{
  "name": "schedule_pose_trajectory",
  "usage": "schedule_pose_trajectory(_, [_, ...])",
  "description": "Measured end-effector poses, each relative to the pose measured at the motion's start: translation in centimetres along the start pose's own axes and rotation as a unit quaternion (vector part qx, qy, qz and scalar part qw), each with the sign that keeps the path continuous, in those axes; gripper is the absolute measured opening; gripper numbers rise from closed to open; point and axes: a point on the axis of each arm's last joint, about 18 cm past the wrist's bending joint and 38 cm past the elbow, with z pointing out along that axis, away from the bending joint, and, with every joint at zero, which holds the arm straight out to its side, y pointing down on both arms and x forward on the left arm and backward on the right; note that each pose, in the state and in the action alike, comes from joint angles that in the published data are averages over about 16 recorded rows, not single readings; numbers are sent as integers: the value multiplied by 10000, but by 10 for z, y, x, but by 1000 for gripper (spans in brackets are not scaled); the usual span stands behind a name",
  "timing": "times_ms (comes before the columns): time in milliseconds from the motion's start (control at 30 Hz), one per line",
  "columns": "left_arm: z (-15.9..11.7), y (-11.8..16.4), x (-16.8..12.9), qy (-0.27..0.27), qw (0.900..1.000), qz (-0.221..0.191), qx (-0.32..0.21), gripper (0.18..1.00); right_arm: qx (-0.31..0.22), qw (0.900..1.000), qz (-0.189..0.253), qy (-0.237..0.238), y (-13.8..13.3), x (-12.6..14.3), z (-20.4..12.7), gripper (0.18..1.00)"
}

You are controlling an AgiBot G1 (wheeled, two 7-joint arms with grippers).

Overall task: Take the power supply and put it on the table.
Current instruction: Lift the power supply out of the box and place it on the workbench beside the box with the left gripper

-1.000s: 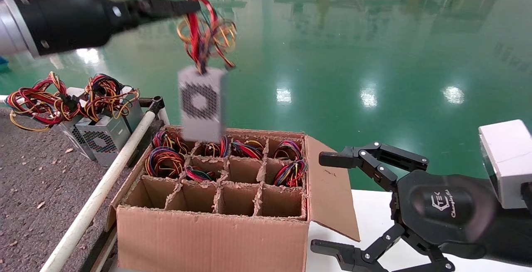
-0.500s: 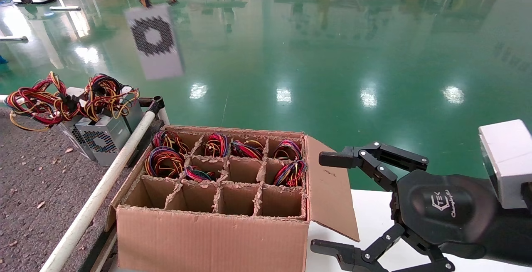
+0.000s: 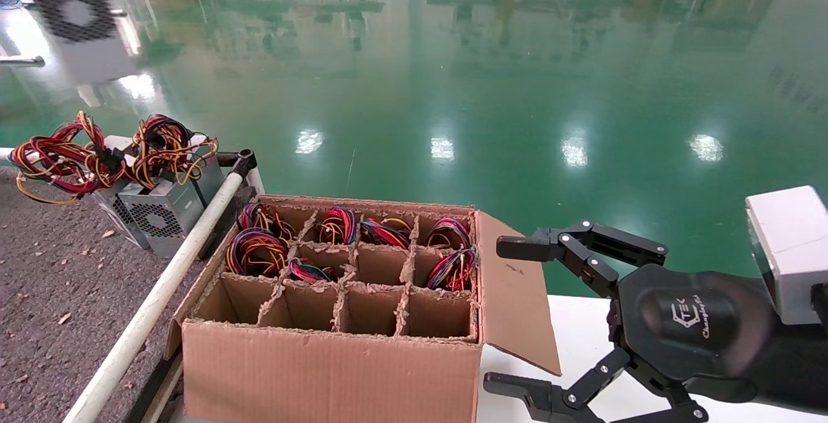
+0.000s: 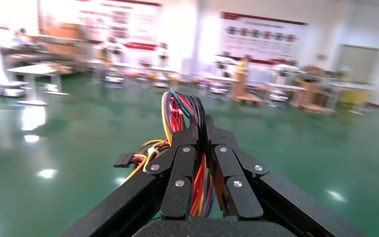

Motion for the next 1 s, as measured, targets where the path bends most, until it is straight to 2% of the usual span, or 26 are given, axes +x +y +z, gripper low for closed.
schedule_pose_trajectory(200, [-9,3,-34,-607,9979,228,-34,200,0,10000,0,0,0,0,0,1000])
schedule_pose_trajectory(433, [-24,13,-67,-996,9939,432,-176,200,0,10000,0,0,0,0,0,1000])
schedule_pose_trajectory(667, [-38,25,-89,-1146,9911,578,-344,200,0,10000,0,0,0,0,0,1000])
schedule_pose_trajectory(1000, [-52,43,-105,-1116,9878,892,-612,200,0,10000,0,0,0,0,0,1000])
